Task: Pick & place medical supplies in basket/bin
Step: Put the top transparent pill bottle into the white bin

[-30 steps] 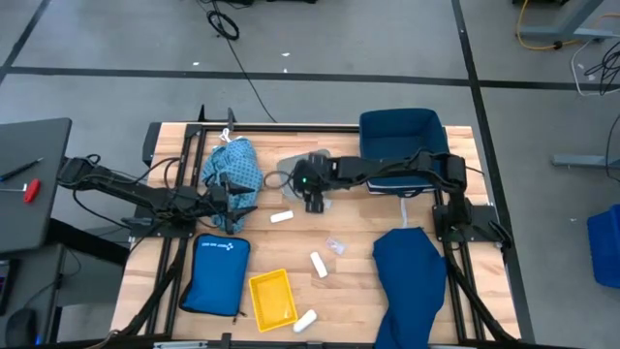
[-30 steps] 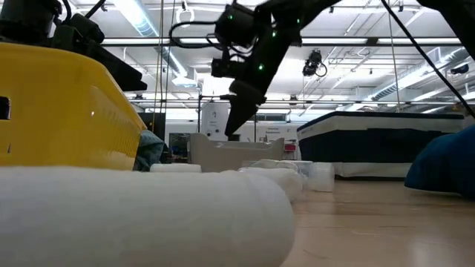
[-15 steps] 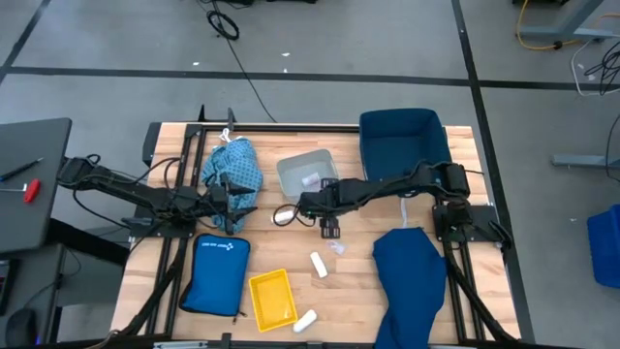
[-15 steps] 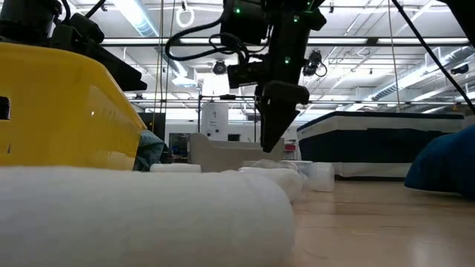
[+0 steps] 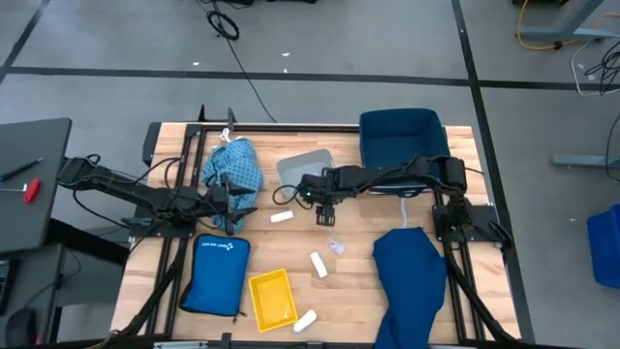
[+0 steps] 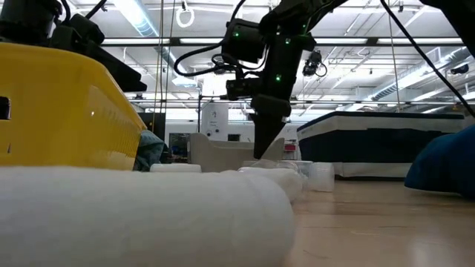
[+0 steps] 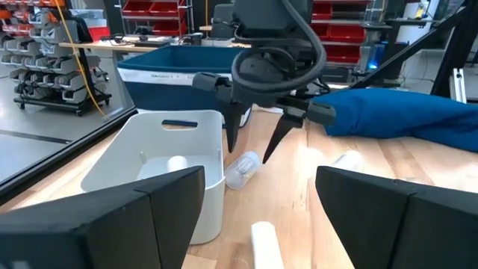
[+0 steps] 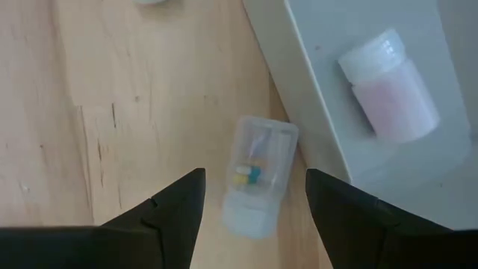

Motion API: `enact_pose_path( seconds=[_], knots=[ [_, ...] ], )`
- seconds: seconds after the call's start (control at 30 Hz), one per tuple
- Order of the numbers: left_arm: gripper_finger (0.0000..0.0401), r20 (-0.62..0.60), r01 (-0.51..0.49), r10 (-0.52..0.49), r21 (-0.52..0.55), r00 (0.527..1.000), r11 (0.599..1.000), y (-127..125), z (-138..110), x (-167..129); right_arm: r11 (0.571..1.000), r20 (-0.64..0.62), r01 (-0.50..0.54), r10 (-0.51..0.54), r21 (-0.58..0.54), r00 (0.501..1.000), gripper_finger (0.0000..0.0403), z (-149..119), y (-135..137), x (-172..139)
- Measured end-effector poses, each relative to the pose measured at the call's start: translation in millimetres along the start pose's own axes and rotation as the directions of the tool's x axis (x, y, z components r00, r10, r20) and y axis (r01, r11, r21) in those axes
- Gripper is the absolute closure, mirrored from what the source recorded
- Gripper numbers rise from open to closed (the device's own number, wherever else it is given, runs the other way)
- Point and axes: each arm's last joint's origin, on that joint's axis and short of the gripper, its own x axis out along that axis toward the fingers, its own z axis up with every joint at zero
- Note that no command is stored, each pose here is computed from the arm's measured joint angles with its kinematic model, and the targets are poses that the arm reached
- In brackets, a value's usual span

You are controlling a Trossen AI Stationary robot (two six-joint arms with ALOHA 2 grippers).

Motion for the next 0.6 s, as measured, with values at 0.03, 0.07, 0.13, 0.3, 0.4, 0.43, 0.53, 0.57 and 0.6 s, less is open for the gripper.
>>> enact_pose_path(
  seconds=[0.03, 0.07, 0.13, 0.3, 0.4, 0.43, 0.53, 0.57, 0.6],
  knots=[
    [0.0140, -0.005, 0.000, 0.000, 0.002, 1.000, 1.000, 0, -1, 0, 1.000, 0.002, -0.002, 0.002, -0.001, 1.000, 0.0160, 0, 0, 0],
    [0.0140, -0.010, 0.000, 0.000, 0.003, 1.000, 1.000, 0, -1, 0, 1.000, 0.003, -0.005, 0.005, -0.002, 1.000, 0.0160, 0, 0, 1],
    [0.0140, -0.016, -0.001, 0.001, 0.000, 1.000, 1.000, 0, -2, 0, 1.000, -0.001, -0.012, 0.012, -0.005, 1.000, 0.0160, 0, 1, 3],
    [0.0140, -0.018, -0.001, 0.001, -0.001, 1.000, 1.000, 0, -2, 0, 1.000, -0.010, -0.021, 0.021, -0.012, 1.000, 0.0160, 1, 2, 11],
    [0.0140, -0.019, -0.001, 0.001, -0.002, 1.000, 1.000, 0, -2, 0, 1.000, -0.016, -0.018, 0.018, -0.022, 1.000, 0.0160, 1, 2, 19],
    [0.0140, -0.018, -0.001, 0.001, -0.002, 1.000, 1.000, 0, -2, 0, 1.000, -0.027, -0.017, 0.017, -0.020, 0.999, 0.0160, 0, 2, 21],
    [0.0140, -0.025, -0.001, 0.001, 0.001, 1.000, 1.000, 0, -3, 0, 1.000, -0.027, -0.019, 0.019, -0.020, 0.999, 0.0160, 0, 2, 27],
    [0.0140, -0.025, -0.001, 0.001, 0.000, 1.000, 1.000, 0, -3, 0, 1.000, -0.033, -0.020, 0.019, -0.020, 0.999, 0.0160, 0, 2, 28],
    [0.0140, -0.027, -0.001, 0.001, 0.000, 1.000, 1.000, 0, -3, 0, 1.000, -0.027, -0.019, 0.019, -0.020, 0.999, 0.0160, 1, 2, 30]
  ],
)
